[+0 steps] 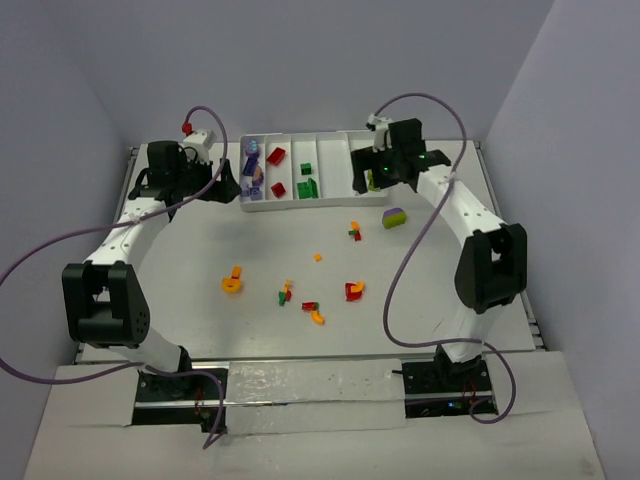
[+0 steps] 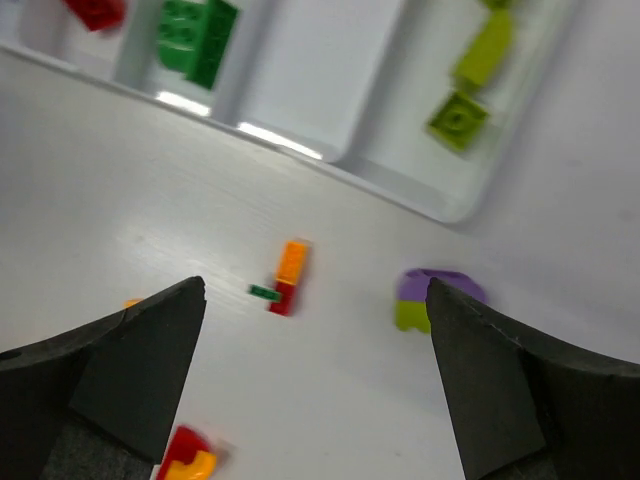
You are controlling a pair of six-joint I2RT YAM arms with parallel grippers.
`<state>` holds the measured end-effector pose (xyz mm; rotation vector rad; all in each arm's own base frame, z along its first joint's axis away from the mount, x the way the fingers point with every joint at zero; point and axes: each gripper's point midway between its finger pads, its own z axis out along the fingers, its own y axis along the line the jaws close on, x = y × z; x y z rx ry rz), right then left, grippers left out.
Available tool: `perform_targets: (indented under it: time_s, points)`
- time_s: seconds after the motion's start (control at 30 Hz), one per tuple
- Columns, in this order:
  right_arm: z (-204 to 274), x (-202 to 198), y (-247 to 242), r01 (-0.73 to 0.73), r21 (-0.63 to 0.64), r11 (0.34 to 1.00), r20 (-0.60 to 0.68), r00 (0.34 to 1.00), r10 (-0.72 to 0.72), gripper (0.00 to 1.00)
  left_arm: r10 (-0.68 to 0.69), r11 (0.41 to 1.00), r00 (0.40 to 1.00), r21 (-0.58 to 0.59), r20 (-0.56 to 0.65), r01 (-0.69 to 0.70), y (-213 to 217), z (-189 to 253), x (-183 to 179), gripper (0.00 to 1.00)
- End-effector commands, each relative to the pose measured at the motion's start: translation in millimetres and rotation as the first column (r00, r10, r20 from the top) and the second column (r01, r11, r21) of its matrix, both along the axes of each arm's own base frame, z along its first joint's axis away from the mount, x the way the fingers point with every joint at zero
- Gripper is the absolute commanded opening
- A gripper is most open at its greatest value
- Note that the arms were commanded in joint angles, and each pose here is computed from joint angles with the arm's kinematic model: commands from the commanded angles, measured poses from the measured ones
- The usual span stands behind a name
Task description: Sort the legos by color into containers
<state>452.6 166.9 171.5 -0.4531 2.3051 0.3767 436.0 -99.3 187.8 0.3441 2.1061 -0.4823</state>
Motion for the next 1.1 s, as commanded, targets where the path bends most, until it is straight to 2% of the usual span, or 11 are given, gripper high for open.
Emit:
perform_targets:
  time_s: [0.0, 0.13, 0.33, 0.5, 1.07]
  points:
    - [-37.9, -23.3, -59.1, 0.091, -0.183, 0.979, -0.076, 0.991, -0.106, 0.99, -0.03, 0.999, 0.998, -0.017, 0.061, 0.032, -5.5, 21.6, 6.7, 0.99]
    - [-72.2, -31.8, -81.7, 0.126, -0.272, 0.954, -0.139, 0.976, -0.168, 1.0, -0.027, 0.999, 0.997, -0.015, 0.072, 0.028, -5.3, 26.1, 6.9, 0.99]
    - [-102.2, -31.4, -86.4, 0.117, -0.311, 0.943, -0.219, 0.957, -0.191, 1.0, -0.028, 1.0, 0.998, -0.013, 0.062, 0.029, -5.0, 22.2, 4.5, 0.99]
    - [-118.5, -24.0, -99.4, 0.145, -0.379, 0.914, -0.22, 0.945, -0.241, 1.0, -0.034, 0.999, 0.997, -0.017, 0.062, 0.035, -6.3, 22.3, 4.8, 0.99]
    - [-140.0, -8.0, -109.6, 0.115, -0.372, 0.921, -0.229, 0.95, -0.211, 1.0, -0.049, 0.999, 0.998, -0.018, 0.044, 0.05, -8.3, 14.5, 7.4, 0.99]
